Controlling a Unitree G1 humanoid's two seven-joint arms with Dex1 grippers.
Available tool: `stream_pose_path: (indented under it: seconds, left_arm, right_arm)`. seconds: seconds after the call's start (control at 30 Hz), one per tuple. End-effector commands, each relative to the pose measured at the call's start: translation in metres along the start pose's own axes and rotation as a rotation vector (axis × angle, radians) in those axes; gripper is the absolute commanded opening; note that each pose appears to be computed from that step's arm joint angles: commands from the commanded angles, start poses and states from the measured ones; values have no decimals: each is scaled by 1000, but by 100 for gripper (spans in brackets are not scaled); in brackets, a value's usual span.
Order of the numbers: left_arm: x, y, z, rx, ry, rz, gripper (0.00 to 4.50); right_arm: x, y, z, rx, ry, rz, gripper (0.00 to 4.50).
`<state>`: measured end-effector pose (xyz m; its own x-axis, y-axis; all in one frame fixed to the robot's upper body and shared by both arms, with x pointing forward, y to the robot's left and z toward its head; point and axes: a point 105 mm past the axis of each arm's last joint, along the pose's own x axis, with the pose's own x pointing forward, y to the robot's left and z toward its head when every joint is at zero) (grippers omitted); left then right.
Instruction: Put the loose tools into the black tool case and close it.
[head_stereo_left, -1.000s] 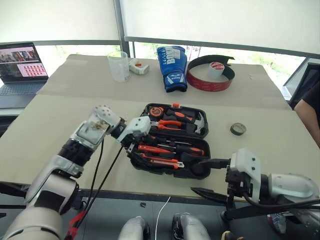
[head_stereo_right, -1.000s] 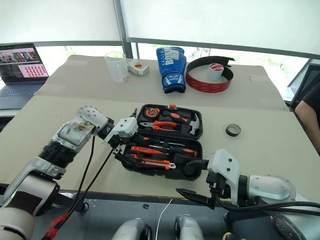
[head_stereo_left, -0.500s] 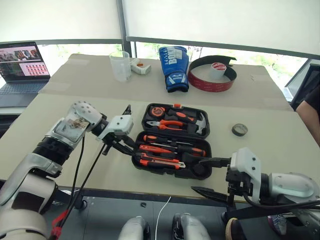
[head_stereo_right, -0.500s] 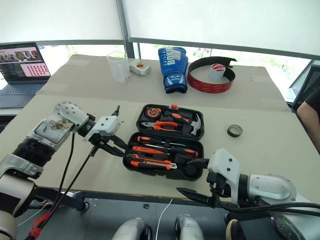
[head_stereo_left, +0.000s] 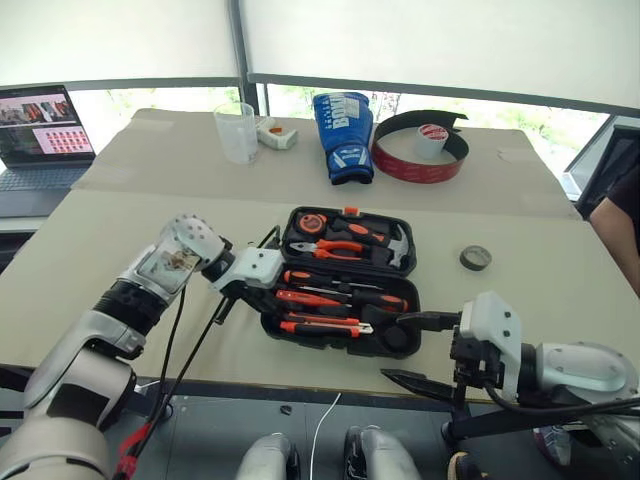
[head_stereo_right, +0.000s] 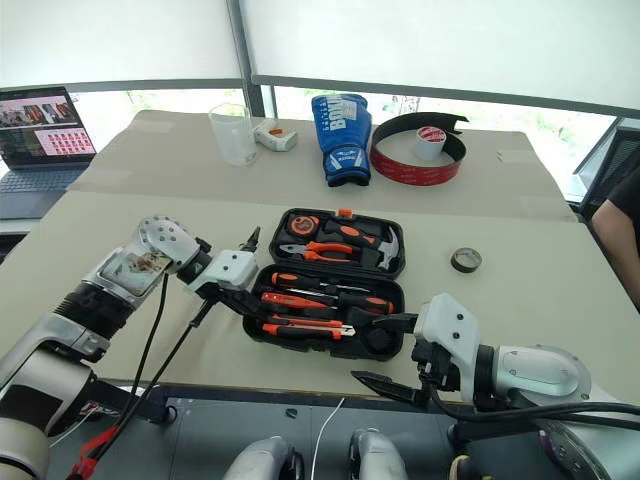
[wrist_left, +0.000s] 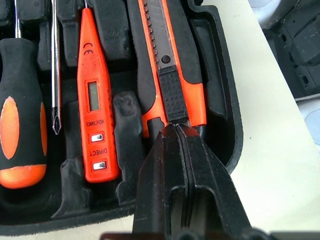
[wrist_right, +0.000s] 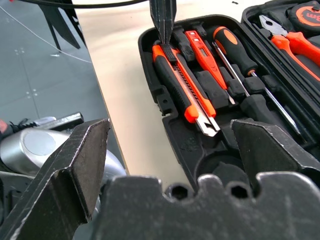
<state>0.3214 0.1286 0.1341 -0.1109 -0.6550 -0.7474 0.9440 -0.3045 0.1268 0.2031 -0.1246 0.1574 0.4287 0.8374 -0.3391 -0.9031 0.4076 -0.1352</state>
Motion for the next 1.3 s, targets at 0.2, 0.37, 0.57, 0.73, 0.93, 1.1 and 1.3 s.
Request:
stream_pose_path:
  seconds: [0.2,0.37,0.57,0.73,0.93,1.1,1.3]
  left_arm:
    - [-20,17,52,31,-156,25,5]
    - [6,16,48,86,-98,-42,5]
    - [32,5,39,127,-26,-134,5]
    - [49,1,20,171,65,-166,5]
    - [57,2,10,183,97,-158,5]
    - [51,10,19,156,38,-123,5]
    - [27,20,53,70,-129,-76,5]
  right_arm:
    - [-2,0,8,-23,-18,-15,450]
    - [-2,-1,9,-27,-19,-22,450]
    - [-2,0,7,-17,-14,-38,450]
    - [-2,2,6,0,-16,-46,450]
    - [-3,1,5,9,-16,-53,450]
    - [-3,0,5,10,-18,-54,450]
    - [-3,-1,5,11,-19,-52,450]
